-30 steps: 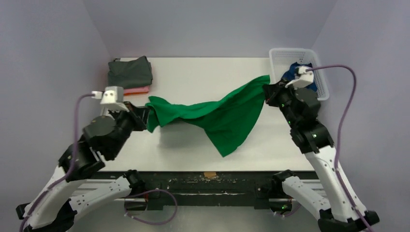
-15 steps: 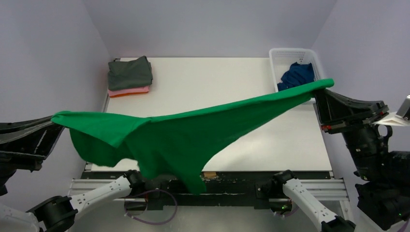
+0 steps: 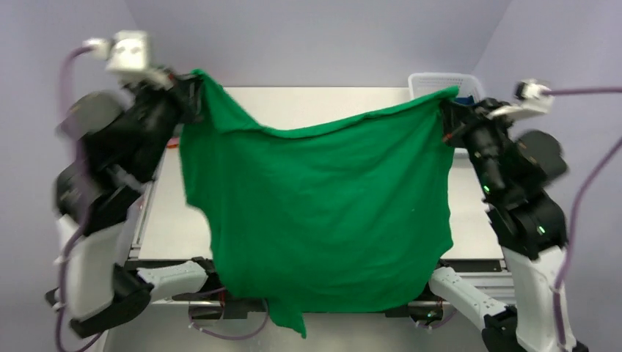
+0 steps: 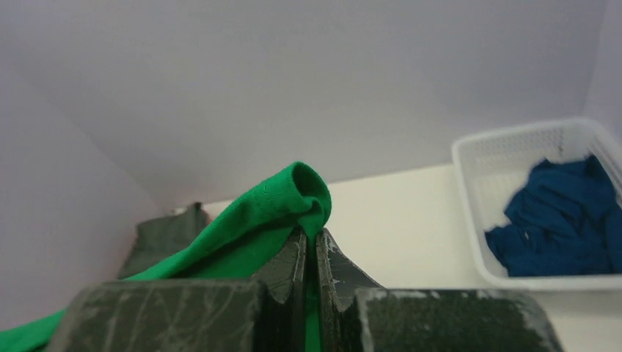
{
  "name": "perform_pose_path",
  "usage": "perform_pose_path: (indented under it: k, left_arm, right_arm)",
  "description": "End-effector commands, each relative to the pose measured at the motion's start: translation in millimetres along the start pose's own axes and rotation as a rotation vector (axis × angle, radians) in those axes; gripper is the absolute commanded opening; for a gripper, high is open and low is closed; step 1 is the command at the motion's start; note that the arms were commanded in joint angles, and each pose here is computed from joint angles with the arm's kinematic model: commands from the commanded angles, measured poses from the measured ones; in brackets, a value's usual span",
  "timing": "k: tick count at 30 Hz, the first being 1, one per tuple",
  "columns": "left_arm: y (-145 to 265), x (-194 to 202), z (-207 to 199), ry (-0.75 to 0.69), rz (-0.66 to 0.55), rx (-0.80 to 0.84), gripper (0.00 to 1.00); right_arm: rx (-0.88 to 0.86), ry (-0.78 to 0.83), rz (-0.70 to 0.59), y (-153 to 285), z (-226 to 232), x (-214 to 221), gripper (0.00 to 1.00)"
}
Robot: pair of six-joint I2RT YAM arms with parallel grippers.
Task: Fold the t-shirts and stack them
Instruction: Flatten out the tshirt
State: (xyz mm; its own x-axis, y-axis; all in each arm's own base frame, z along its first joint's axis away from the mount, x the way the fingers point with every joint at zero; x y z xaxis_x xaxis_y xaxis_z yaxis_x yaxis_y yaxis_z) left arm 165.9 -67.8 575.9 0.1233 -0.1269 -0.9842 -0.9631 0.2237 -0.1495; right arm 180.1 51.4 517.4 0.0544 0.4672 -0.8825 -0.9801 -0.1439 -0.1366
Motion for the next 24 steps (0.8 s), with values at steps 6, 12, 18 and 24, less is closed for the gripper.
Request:
perform_pose_path:
  k: [6,12,18,24]
  left_arm:
    - [-238,245,17,0.0,0.575,-0.071,0.0]
    - [-323,398,46,0.056,0.897,-0.132,0.64]
    - [-320,388,36,0.095,0.808,-0.064,1.0]
    - [-262,371,31,0.151,0.839,-0.083,1.0]
  right_arm:
    - [0.473,0.084,0.262,-160,-111,178,0.0]
    - [0.586,0.063,0.488,-246,-180,298,0.3]
    - [0.596,0.066,0.504,-255,-185,308,0.94]
    - [0.518,0.033,0.573,-205,-173,312,0.96]
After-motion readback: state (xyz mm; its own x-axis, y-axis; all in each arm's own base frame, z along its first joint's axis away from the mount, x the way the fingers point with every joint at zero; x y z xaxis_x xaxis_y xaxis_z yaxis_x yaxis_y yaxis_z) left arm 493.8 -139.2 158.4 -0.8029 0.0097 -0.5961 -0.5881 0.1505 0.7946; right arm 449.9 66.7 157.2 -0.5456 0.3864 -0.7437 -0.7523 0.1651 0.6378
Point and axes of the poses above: each gripper's point midway between its finger pads, its own y axis back along the fingers, its own z axis along the line the jaws close on, x = y × z, the point moved 4 cm from there along y, back along the fingers, and after that the axes turned 5 degrees about -y, right-handed, at the moved point
